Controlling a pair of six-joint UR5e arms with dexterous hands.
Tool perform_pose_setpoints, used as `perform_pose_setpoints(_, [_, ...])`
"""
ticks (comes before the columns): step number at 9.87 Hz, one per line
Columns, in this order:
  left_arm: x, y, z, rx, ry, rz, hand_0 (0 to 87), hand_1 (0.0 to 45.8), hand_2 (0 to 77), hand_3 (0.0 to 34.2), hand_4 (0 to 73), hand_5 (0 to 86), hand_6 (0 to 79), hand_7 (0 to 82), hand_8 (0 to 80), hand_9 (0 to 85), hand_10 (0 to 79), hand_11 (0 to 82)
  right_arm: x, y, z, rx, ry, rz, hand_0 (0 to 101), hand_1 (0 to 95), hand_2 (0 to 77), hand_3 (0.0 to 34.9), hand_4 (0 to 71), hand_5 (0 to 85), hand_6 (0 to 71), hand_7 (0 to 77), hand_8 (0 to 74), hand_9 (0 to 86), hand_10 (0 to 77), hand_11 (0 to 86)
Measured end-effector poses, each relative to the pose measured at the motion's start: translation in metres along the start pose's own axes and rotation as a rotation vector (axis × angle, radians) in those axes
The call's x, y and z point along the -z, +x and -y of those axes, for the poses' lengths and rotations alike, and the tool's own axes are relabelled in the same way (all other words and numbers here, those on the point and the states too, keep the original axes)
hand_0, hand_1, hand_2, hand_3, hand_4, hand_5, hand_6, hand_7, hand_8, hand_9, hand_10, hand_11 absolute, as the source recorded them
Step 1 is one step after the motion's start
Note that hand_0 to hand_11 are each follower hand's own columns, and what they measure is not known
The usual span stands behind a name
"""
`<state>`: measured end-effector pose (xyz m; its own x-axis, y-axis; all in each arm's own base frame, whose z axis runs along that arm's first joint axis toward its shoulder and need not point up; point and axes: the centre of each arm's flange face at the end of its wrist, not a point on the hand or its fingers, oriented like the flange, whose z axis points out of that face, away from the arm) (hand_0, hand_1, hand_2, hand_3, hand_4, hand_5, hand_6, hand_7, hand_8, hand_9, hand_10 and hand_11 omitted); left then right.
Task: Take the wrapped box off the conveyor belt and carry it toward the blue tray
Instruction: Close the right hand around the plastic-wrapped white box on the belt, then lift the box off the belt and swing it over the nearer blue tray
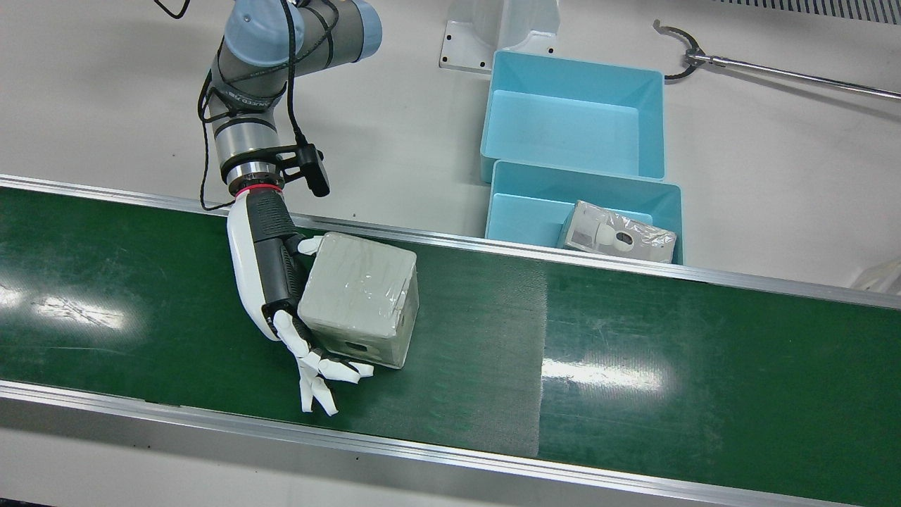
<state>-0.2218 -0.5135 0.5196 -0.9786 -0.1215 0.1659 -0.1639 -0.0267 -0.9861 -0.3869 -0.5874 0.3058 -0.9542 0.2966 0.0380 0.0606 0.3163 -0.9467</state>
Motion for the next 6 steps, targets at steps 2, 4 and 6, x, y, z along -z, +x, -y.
perform_pose_setpoints(2, [0.0, 0.0, 0.0, 0.0, 0.0, 0.0, 0.0, 0.0, 1.1, 0.0, 0.0, 1.1, 0.5, 0.5, 0.5, 0.0, 0.0, 0.5, -0.006, 0.003, -0.004, 0.0, 0.002, 0.008, 60, 21.8, 29.5, 0.0, 28.9, 32.7, 22.4, 36.0, 24.0, 32.2, 8.2, 1.1])
perform_pose_setpoints(4, [0.0, 0.0, 0.0, 0.0, 0.0, 0.0, 0.0, 0.0, 1.1, 0.0, 0.0, 1.1, 0.5, 0.5, 0.5, 0.0, 0.0, 0.5, -0.007, 0.003, -0.006, -0.003, 0.001, 0.01, 61, 19.1, 31.6, 0.1, 31.1, 33.3, 24.5, 36.0, 29.5, 36.0, 18.5, 13.6])
perform_pose_setpoints(6, [0.0, 0.0, 0.0, 0.0, 0.0, 0.0, 0.0, 0.0, 0.5, 0.0, 0.0, 1.1, 0.5, 0.5, 0.5, 0.5, 0.0, 0.5, -0.002, -0.002, -0.026, -0.021, -0.027, 0.014, 55, 19.1, 31.6, 0.1, 19.1, 45.3, 26.7, 37.1, 33.8, 38.2, 33.3, 29.5])
